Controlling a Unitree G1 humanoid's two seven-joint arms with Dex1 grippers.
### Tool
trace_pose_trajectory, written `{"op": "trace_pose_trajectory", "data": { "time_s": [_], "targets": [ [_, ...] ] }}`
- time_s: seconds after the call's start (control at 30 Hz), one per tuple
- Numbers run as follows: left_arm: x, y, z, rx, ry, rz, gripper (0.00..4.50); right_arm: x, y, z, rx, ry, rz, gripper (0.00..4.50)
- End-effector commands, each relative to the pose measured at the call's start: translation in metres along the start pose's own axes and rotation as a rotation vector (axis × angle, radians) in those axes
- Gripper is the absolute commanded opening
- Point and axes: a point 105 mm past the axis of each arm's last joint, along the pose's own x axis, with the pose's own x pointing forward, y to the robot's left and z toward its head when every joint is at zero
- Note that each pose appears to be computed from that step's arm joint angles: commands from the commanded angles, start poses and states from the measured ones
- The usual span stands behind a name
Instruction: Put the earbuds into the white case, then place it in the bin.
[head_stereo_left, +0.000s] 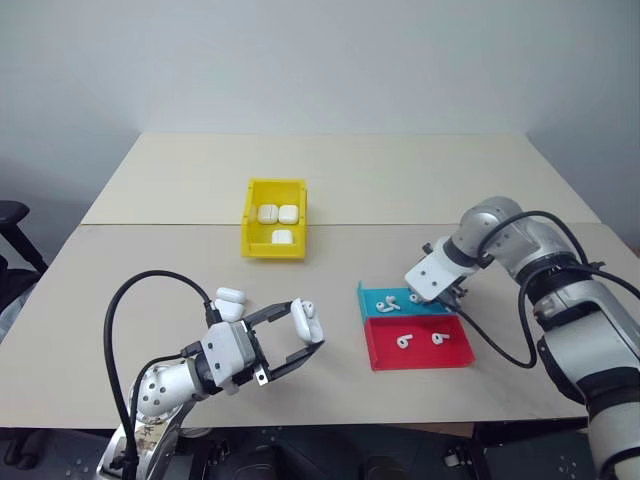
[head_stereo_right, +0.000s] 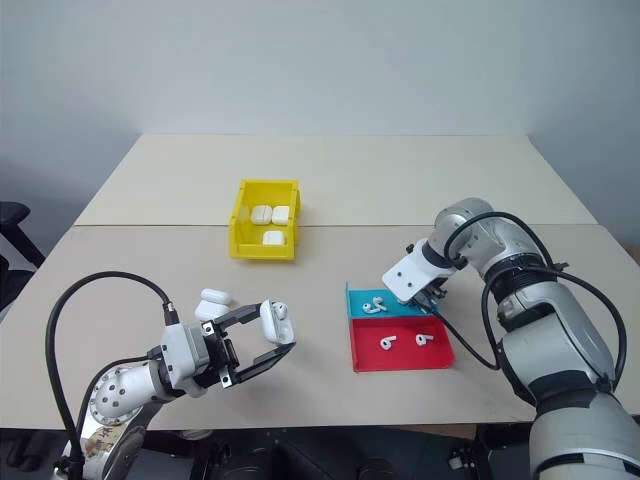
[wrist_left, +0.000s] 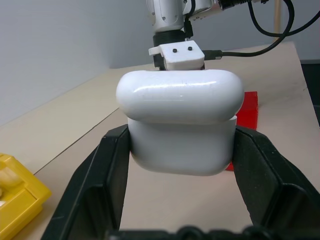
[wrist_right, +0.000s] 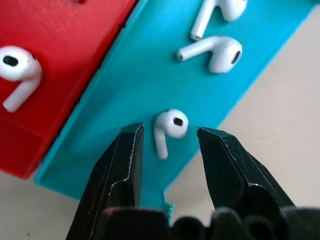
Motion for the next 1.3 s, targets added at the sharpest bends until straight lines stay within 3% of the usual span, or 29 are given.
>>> {"op": "trace_pose_trajectory", "data": {
  "time_s": [0.03, 0.93, 1.03, 1.3],
  "targets": [
    [0.002, -0.0007, 0.0141, 0.053, -0.041, -0.001, 2.75, -0.0052, -0.0065, 0.0, -0.024, 0.015, -0.015, 2.13],
    [0.0028, -0.0018, 0.0143, 0.047, -0.033, -0.001, 2.75, 0.0021, -0.0053, 0.0024, -0.048, 0.008, 0.02, 2.13],
    [0.003, -0.0017, 0.0143, 0.045, -0.033, -0.002, 2.75, 0.003, -0.0059, 0.0011, -0.048, 0.02, 0.011, 1.57],
    [0.0034, -0.0006, 0.0138, 0.045, -0.031, -0.001, 2.75, 0.0043, -0.0051, 0.0001, -0.051, 0.027, 0.011, 1.57]
  ]
}}
